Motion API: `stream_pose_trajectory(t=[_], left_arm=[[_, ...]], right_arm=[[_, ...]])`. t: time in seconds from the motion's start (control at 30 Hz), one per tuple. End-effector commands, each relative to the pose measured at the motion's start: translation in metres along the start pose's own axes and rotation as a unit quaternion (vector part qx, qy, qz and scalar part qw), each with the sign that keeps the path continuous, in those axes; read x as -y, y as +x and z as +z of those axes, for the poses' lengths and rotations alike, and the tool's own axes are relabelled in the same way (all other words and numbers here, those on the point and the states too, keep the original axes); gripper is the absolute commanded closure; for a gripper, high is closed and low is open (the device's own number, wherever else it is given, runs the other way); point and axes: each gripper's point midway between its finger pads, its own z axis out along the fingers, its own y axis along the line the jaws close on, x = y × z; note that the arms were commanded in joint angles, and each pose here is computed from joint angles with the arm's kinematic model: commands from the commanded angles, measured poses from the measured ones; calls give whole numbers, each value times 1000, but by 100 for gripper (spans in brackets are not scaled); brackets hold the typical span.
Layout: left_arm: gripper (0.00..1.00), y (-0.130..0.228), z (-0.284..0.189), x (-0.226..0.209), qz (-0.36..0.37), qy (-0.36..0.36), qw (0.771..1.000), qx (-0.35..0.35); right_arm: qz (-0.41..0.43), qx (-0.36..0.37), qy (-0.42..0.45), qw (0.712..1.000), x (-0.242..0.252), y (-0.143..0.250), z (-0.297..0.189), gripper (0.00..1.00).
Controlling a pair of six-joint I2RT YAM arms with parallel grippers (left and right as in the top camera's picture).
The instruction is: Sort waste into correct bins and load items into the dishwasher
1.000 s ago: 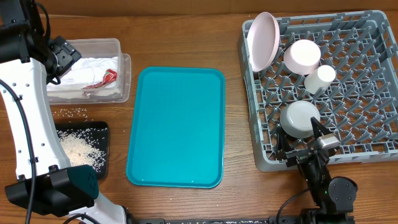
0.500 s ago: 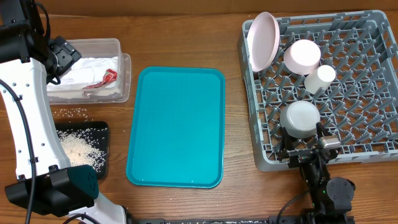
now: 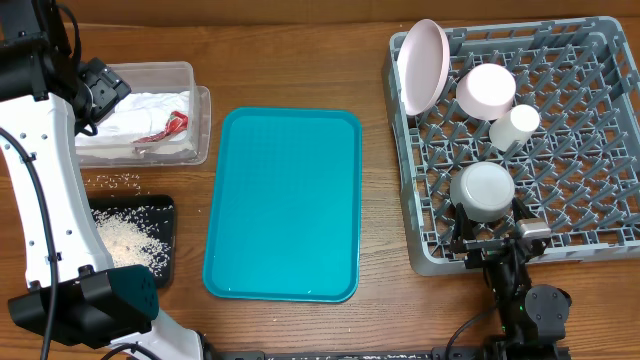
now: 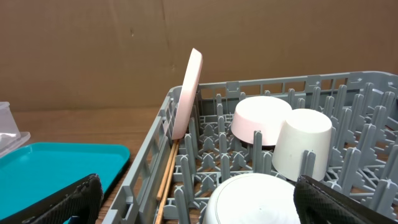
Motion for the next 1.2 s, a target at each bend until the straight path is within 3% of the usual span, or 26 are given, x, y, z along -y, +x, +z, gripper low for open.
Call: stream_pose_trajectory(t=[0.0,0.73,0.87,1.0,1.17], left_arm=[[0,-4,2,-3,2,-6,1000,4],[0,-4,2,-3,2,-6,1000,4],[0,15,3,-12,35,-21,998,-40],[0,29,-2,-3,35,12,997,-70],[0,43,-19,-5,50,13,997,-59]], right_arm=[[0,2,7,1000,3,2,0,0],[0,2,7,1000,3,2,0,0],[0,2,7,1000,3,2,0,0],[0,2,7,1000,3,2,0,0],[0,2,7,1000,3,2,0,0]])
